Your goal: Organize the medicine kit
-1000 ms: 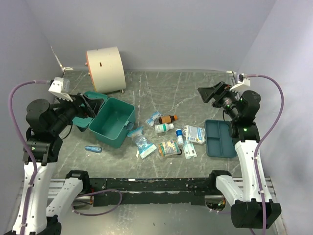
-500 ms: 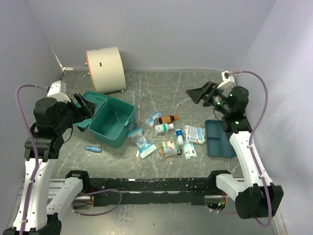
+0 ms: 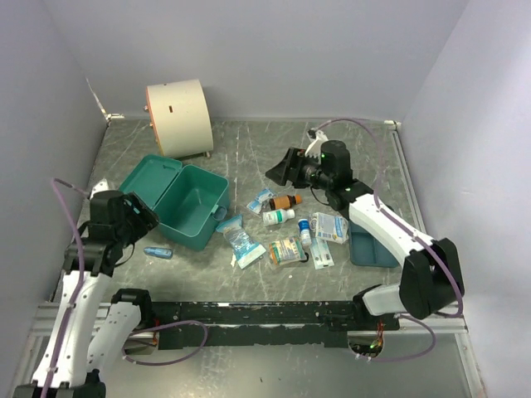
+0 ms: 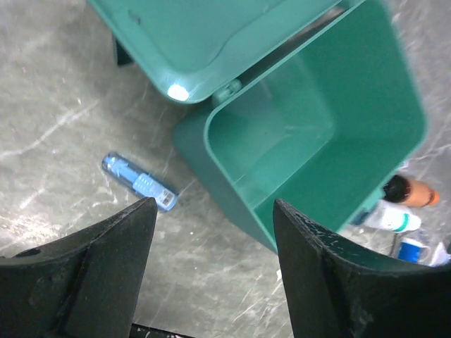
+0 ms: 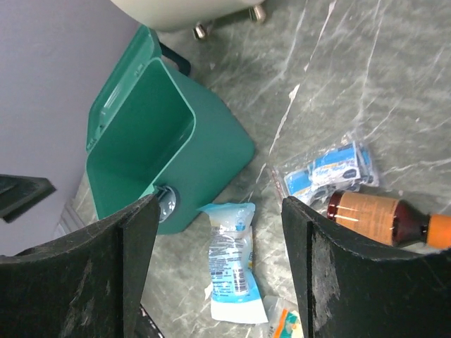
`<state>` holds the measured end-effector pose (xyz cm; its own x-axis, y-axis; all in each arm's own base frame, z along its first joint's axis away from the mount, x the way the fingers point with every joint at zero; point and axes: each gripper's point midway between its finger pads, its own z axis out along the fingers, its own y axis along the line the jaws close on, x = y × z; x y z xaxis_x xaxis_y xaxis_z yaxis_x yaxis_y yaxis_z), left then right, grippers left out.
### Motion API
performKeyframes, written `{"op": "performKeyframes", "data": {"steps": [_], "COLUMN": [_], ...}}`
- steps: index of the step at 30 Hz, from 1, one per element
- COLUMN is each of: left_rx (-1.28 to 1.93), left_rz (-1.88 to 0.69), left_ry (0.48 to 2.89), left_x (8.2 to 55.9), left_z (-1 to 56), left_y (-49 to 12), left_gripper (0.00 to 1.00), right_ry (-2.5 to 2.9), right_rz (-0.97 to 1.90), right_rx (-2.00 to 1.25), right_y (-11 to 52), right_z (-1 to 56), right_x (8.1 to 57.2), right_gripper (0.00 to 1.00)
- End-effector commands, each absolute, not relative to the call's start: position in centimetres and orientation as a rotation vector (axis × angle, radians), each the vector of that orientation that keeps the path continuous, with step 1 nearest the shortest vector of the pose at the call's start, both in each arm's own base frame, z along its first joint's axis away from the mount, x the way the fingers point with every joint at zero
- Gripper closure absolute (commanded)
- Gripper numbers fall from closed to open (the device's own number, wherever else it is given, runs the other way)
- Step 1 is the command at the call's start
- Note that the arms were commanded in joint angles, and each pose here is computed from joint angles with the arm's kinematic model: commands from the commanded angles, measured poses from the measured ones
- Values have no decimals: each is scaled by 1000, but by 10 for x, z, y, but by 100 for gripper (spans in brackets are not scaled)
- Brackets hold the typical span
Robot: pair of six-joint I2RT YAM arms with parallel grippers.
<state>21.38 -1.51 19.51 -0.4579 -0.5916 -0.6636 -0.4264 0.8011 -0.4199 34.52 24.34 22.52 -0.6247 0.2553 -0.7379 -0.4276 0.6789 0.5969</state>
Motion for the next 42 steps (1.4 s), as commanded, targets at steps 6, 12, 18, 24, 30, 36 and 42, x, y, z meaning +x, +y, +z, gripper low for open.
{"op": "performKeyframes", "data": {"steps": [6,12,18,24,30,36,42], "left_rx": [-833,-833,-814,-703,-675,-738,-740], "left_rz": [-370,-286,-243,-265,-252,-198,-209], "left_ry": [2067,2091,2132,2230,2271,2256,2251], "left_x": [256,266,268,271,272,268,265], "left_z": [156,132,128,128,125,127,133], "left_y": [-29,-20,-17,-28,-29,-19,-20], "left_gripper": [31,40,48,53,61,55,38], "right_ry": [2041,2082,2105,2207,2337,2286,2320], "right_rz": [1000,957,923,796,643,672,728], "right_rx": [-81,-76,-72,-37,180,487,827], "right_y": [259,255,253,238,211,224,243], "right_z": [208,195,189,164,128,111,73], "right_x": [350,351,354,355,346,323,309], "right_gripper": [30,30,30,31,35,36,37]}}
